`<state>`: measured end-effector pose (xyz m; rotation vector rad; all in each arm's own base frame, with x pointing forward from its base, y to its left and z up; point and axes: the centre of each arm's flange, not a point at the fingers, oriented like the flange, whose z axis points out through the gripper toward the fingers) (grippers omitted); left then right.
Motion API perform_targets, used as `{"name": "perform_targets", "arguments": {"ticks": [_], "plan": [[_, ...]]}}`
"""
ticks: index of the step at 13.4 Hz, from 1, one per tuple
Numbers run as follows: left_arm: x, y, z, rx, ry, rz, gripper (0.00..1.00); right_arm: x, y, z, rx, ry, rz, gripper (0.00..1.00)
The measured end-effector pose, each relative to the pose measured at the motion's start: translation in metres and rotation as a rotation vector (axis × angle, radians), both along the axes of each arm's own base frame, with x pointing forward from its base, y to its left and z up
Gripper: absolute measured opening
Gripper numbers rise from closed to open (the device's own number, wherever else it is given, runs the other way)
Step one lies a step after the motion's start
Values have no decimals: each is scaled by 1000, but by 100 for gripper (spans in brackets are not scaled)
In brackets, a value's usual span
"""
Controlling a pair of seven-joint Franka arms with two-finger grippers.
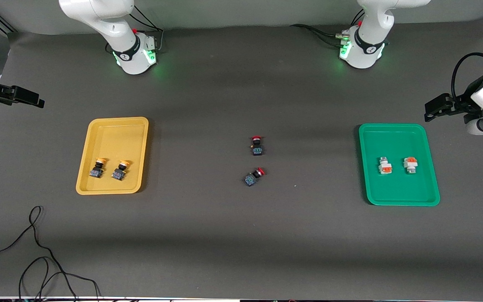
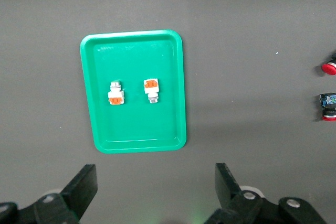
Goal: Place green and yellow buttons in trays
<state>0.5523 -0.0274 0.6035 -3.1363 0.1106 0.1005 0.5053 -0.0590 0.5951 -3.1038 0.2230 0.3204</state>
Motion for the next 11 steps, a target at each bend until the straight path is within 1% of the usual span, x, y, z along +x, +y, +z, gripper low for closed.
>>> {"name": "perform_targets", "arguments": {"ticks": [3,8,11], "plan": [[0,0,-1,0,2,0,100,1,-1,0,-2,-6,-1,100],[1,0,-1,0,2,0,100,7,-4,5,-8,-59,-8,100],[1,0,-1,0,2,0,100,12,-5,17,-14,-91,-12,100]]}}
